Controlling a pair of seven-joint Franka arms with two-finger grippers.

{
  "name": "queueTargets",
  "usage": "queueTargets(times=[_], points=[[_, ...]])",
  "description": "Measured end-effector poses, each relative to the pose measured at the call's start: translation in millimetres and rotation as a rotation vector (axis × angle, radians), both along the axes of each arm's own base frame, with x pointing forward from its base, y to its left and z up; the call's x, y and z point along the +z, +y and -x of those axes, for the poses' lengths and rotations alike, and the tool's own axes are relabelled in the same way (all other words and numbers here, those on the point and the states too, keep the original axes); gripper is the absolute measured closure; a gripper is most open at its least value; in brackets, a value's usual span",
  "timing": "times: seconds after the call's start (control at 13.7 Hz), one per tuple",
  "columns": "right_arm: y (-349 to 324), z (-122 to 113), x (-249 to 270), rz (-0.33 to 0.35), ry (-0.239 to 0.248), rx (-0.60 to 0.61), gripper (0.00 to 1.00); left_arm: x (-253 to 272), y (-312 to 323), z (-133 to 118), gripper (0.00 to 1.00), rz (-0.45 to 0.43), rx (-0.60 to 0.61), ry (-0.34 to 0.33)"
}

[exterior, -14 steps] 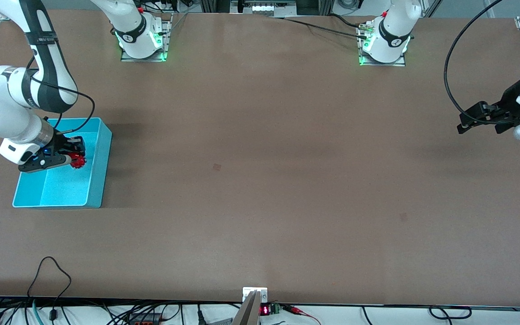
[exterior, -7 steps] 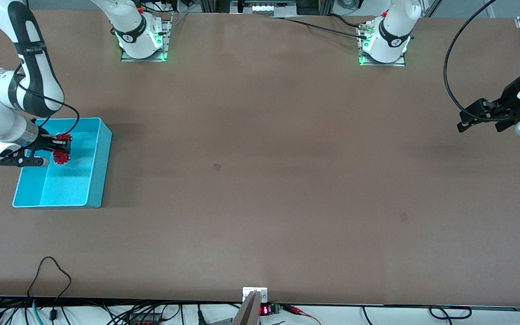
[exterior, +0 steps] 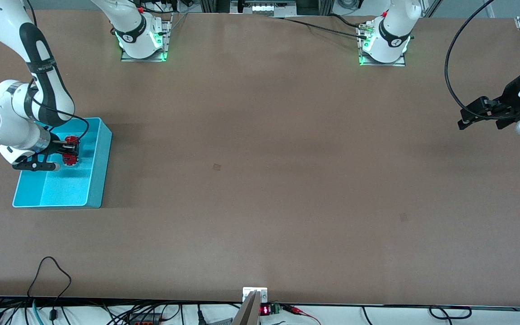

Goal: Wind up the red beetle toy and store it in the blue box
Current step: 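Lift the car with the right gripper and lower it into the box, then open the right gripper to drop the car in the box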

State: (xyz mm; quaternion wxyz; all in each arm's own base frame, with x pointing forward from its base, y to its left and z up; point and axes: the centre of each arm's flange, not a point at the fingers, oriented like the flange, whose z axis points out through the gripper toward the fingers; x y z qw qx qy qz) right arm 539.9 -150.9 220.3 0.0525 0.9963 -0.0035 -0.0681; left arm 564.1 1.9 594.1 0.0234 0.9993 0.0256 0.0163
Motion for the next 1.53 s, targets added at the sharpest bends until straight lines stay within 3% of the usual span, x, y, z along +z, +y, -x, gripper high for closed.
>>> queueTargets(times=[0.22,0.36,0.58,0.73,0.87,0.95,1.09,1.53], points=[[-3,2,-7,-0.001,0.012,-0.006,0.56,2,-2,0,0.0,0.0,-0.004,0.0],[-4,3,-8,-0.001,0.015,-0.007,0.46,3,-3,1,0.0,0.0,-0.005,-0.001],[-4,3,-8,-0.001,0.016,-0.007,0.41,3,-2,1,0.0,0.0,-0.005,-0.001],[-4,1,-7,0.0,0.01,-0.007,0.28,3,-2,1,0.0,0.0,-0.004,-0.001],[-3,-6,7,0.003,-0.02,0.0,0.08,3,-2,1,0.0,0.0,-0.004,-0.001],[0,-12,20,0.003,-0.044,0.007,0.0,3,-2,1,0.0,0.0,-0.004,-0.001],[11,-25,61,-0.004,-0.071,0.023,0.0,3,-2,1,0.0,0.0,-0.003,0.0],[77,-54,258,-0.039,-0.05,0.108,0.0,2,4,1,0.0,0.0,0.007,0.005]])
